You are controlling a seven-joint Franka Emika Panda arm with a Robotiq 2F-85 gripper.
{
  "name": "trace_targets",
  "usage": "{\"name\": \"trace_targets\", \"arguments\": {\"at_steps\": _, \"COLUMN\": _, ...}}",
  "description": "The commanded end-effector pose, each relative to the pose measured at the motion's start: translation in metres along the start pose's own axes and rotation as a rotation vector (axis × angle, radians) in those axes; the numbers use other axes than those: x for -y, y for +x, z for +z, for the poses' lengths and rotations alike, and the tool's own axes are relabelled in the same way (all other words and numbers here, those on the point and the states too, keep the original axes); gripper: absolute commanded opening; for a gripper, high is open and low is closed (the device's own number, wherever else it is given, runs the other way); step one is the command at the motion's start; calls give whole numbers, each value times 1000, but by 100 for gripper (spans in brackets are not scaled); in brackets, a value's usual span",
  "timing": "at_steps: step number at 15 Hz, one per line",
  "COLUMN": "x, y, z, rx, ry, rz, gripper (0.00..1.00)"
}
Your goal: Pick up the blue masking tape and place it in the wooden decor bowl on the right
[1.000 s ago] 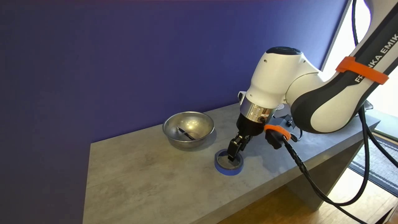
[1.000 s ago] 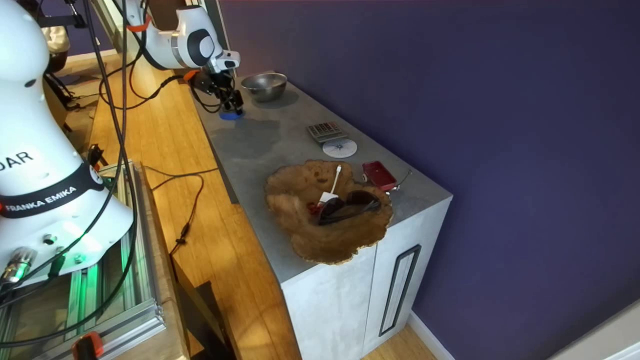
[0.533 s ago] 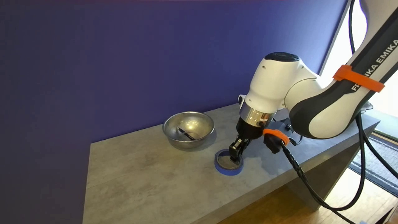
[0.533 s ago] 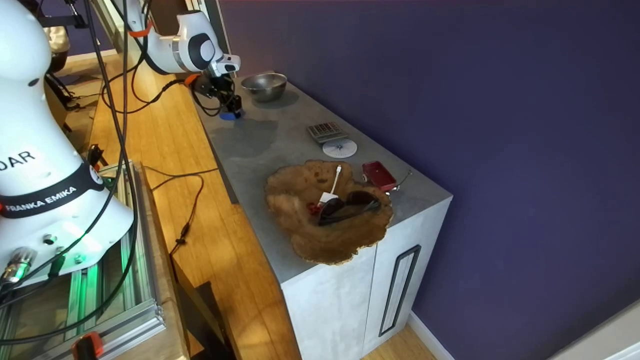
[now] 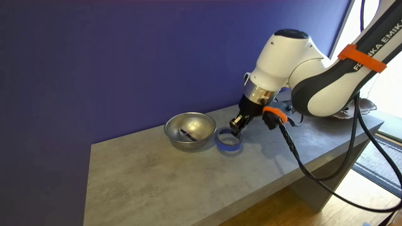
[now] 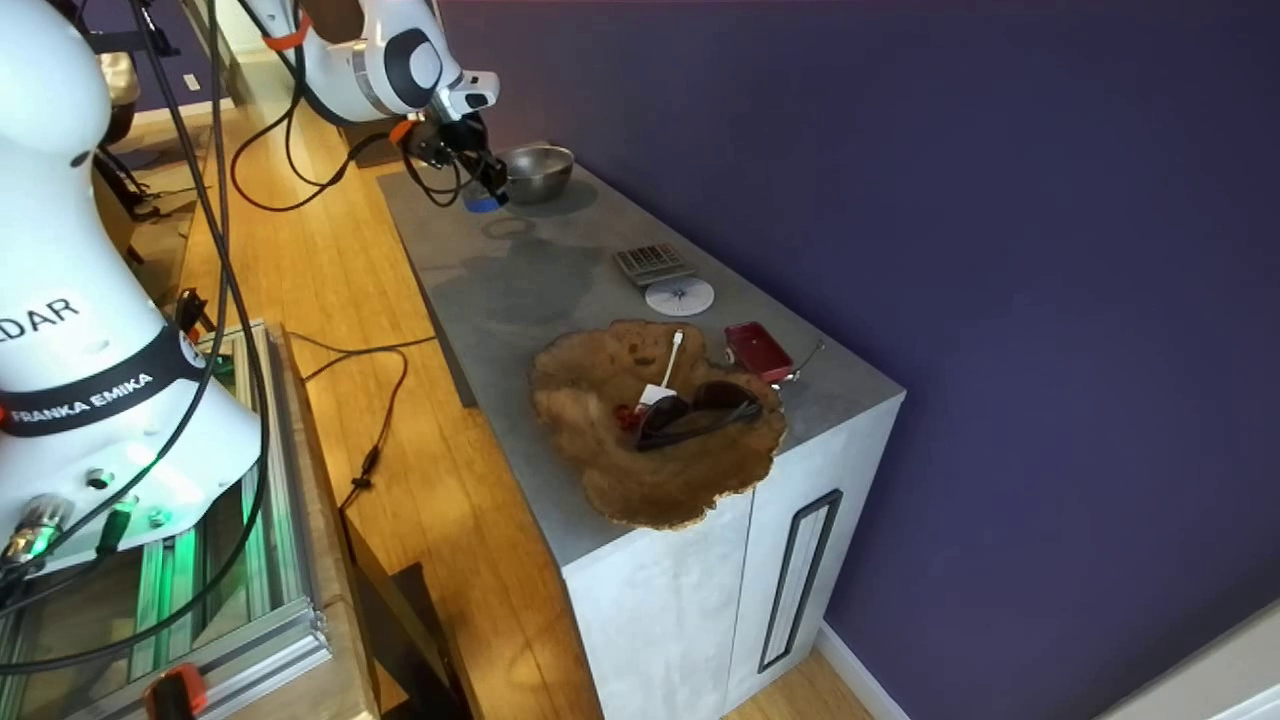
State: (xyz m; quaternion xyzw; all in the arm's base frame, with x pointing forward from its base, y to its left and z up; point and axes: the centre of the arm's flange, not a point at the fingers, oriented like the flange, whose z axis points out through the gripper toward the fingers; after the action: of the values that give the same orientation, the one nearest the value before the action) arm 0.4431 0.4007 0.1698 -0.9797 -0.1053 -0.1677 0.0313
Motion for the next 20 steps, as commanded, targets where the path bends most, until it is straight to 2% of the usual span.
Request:
{"name": "trace_targets", "arguments": {"at_steps": 1, "x": -10, "y": 5, "z": -11, "rx": -24, "ry": 14, "rz": 12, "gripper": 12}}
{"name": "trace_targets", "arguments": {"at_steps": 3, "x": -15, "y": 3, "z": -28, "rx": -39, "ry": 61, "rz": 17, "gripper": 12}}
{"name": "trace_targets", "arguments": {"at_steps": 4, "x": -14, "y": 2, "z": -24, "rx": -31, "ry": 38, "rz": 29, "gripper": 3}}
{"name": "trace_targets", "arguments": {"at_steps": 5, "x": -28, "y": 3, "z": -21, "rx": -25, "ry": -3, "rz": 73, "gripper": 3}}
{"name": "trace_targets", "arguments": {"at_steps": 7, "x": -74, "y": 8, "z": -18, "rx": -45, "ry": -126, "rz": 112, "gripper": 3}}
{"name": "trace_targets", "arguments": {"at_steps": 8, "x": -111, "y": 8, "z": -15, "rx": -48, "ry": -175, "rz": 135, "gripper": 3}}
{"name": "trace_targets", "arguments": {"at_steps": 13, "x": -260, "y": -36, "z": -43, "rx": -26, "ry": -429, "rz": 312, "gripper": 3}}
{"name": "trace_targets", "arguments": {"at_steps": 14, "x": -269, "y": -39, "z": -51, "rx": -13, "ry": -445, "rz": 381, "gripper": 3}}
{"name": "trace_targets", "arguments": {"at_steps": 15, "x": -260, "y": -14, "z": -26, "rx": -21, "ry": -407, "rz": 300, "gripper": 12}}
{"name": "trace_targets", "arguments": {"at_steps": 17, "x": -281, "y": -27, "z": -34, "rx": -14, "ry": -444, "rz": 345, "gripper": 12}}
{"name": "trace_targets", "arguments": {"at_steps": 18, "x": -281, "y": -29, "z": -35, "rx": -14, "ry": -446, "rz": 352, "gripper": 3}}
{"name": "trace_targets", "arguments": {"at_steps": 20, "x": -314, "y": -23, "z": -41, "rx": -38, "ry": -558, "rz": 389, "gripper": 3}}
